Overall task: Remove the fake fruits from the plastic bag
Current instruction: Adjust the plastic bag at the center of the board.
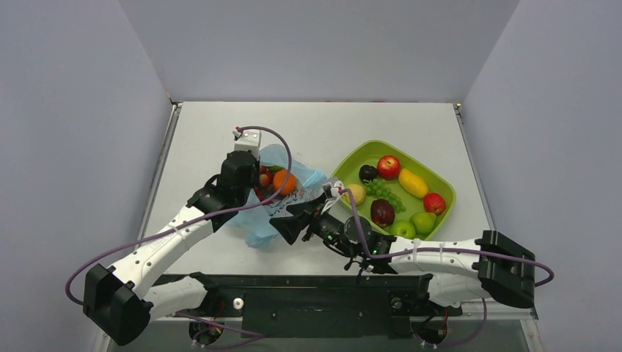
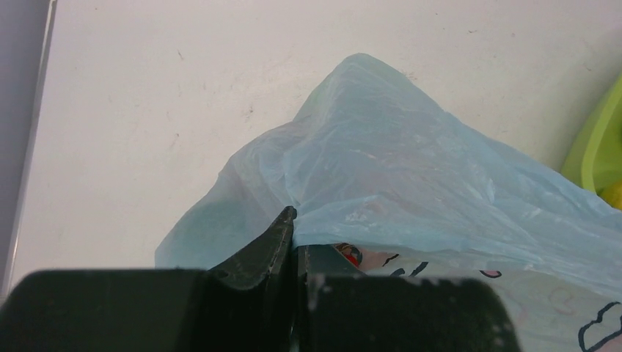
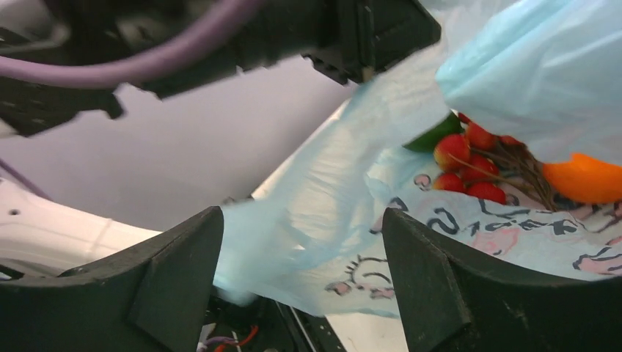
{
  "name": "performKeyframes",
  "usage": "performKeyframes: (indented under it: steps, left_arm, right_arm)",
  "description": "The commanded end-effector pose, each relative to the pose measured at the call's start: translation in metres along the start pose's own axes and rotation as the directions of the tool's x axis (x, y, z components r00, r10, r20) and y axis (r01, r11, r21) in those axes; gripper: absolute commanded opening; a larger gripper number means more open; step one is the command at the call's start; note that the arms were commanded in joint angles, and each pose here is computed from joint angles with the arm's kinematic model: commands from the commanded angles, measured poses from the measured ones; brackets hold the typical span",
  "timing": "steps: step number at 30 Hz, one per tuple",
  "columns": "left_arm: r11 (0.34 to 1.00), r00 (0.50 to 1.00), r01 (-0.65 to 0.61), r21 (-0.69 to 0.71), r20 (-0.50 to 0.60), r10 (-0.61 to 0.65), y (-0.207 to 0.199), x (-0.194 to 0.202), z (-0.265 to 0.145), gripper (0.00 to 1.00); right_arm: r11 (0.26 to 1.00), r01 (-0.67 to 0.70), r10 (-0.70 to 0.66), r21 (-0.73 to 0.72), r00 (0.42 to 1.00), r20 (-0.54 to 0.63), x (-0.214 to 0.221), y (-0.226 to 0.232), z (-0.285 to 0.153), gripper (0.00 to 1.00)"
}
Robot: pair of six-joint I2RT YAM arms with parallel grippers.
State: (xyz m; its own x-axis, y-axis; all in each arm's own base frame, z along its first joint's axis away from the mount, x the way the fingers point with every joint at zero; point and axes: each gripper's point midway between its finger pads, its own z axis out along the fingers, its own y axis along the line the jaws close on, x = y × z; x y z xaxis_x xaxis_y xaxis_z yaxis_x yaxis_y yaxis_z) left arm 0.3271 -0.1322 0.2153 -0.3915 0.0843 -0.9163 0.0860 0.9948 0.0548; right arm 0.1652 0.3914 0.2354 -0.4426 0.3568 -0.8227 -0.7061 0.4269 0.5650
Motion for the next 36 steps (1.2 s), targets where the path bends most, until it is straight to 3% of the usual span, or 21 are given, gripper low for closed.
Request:
performKeyframes:
  steps: [1, 5, 7, 9, 13, 18, 20, 21, 22, 23, 26, 27, 29, 32, 36]
  left_arm:
    - [0.992, 0.995, 0.066, -0.108, 0.079, -0.058, 0.017, -0.026, -0.002, 0.0]
    - [0.991, 0.995, 0.069, -0.117, 0.084, -0.06, 0.019, -0.027, -0.002, 0.0]
    - [0.991, 0.995, 0.067, -0.116, 0.082, -0.058, 0.019, -0.026, -0.002, 0.0]
    - [0.991, 0.995, 0.066, -0.115, 0.08, -0.057, 0.019, -0.026, -0.002, 0.0]
    - [0.991, 0.995, 0.069, -0.112, 0.083, -0.06, 0.019, -0.027, -0.003, 0.0]
    - [0.992, 0.994, 0.071, -0.109, 0.087, -0.061, 0.019, -0.028, -0.004, 0.0]
    - [0.991, 0.994, 0.07, -0.111, 0.089, -0.06, 0.019, -0.028, -0.005, 0.0]
    - [0.991, 0.994, 0.073, -0.11, 0.092, -0.063, 0.019, -0.029, -0.005, 0.0]
    - [0.991, 0.994, 0.072, -0.109, 0.093, -0.062, 0.019, -0.029, -0.005, 0.0]
    - [0.992, 0.994, 0.073, -0.107, 0.093, -0.063, 0.019, -0.029, -0.005, 0.0]
    - [0.992, 0.994, 0.073, -0.104, 0.09, -0.063, 0.018, -0.028, -0.005, 0.0]
    - [0.992, 0.994, 0.073, -0.105, 0.09, -0.063, 0.018, -0.028, -0.005, 0.0]
    - [0.99, 0.993, 0.078, -0.115, 0.097, -0.067, 0.02, -0.03, -0.006, 0.0]
    - [0.988, 0.991, 0.088, -0.127, 0.109, -0.074, 0.024, -0.032, -0.007, 0.0]
    - [0.984, 0.988, 0.101, -0.148, 0.133, -0.081, 0.03, -0.035, -0.012, 0.0]
  right_arm:
    - [0.99, 0.014, -0.007, -0.141, 0.998, 0.055, -0.027, 0.036, -0.009, 0.75]
    - [0.984, 0.086, -0.088, -0.159, 0.996, -0.002, -0.023, 0.064, -0.002, 0.77]
    - [0.985, 0.149, -0.15, -0.091, 0.989, -0.003, -0.017, 0.067, 0.0, 0.8]
    - [0.975, 0.205, -0.206, 0.088, 0.979, 0.001, -0.015, 0.049, 0.002, 0.8]
    - [0.909, 0.329, -0.337, 0.255, 0.941, -0.013, -0.004, 0.036, 0.001, 0.76]
    - [0.768, 0.497, -0.509, 0.404, 0.856, -0.085, 0.009, 0.029, 0.003, 0.7]
    - [0.737, 0.529, -0.543, 0.421, 0.834, -0.098, 0.01, 0.032, 0.006, 0.69]
    - [0.726, 0.55, -0.561, 0.413, 0.821, -0.107, 0.011, 0.035, 0.009, 0.64]
    - [0.734, 0.561, -0.568, 0.383, 0.816, -0.109, 0.013, 0.04, 0.013, 0.6]
    - [0.737, 0.585, -0.586, 0.339, 0.803, -0.113, 0.019, 0.046, 0.017, 0.47]
    - [0.757, 0.616, -0.609, 0.218, 0.786, -0.106, 0.033, 0.066, 0.029, 0.25]
    - [0.769, 0.623, -0.615, 0.142, 0.782, -0.102, 0.042, 0.077, 0.035, 0.11]
    - [0.786, 0.617, -0.618, -0.037, 0.781, -0.095, 0.063, 0.101, 0.044, 0.0]
    - [0.8, 0.529, -0.577, -0.283, 0.808, -0.122, 0.094, 0.135, 0.062, 0.0]
    - [0.834, 0.256, -0.397, -0.489, 0.894, -0.208, 0.131, 0.146, 0.074, 0.0]
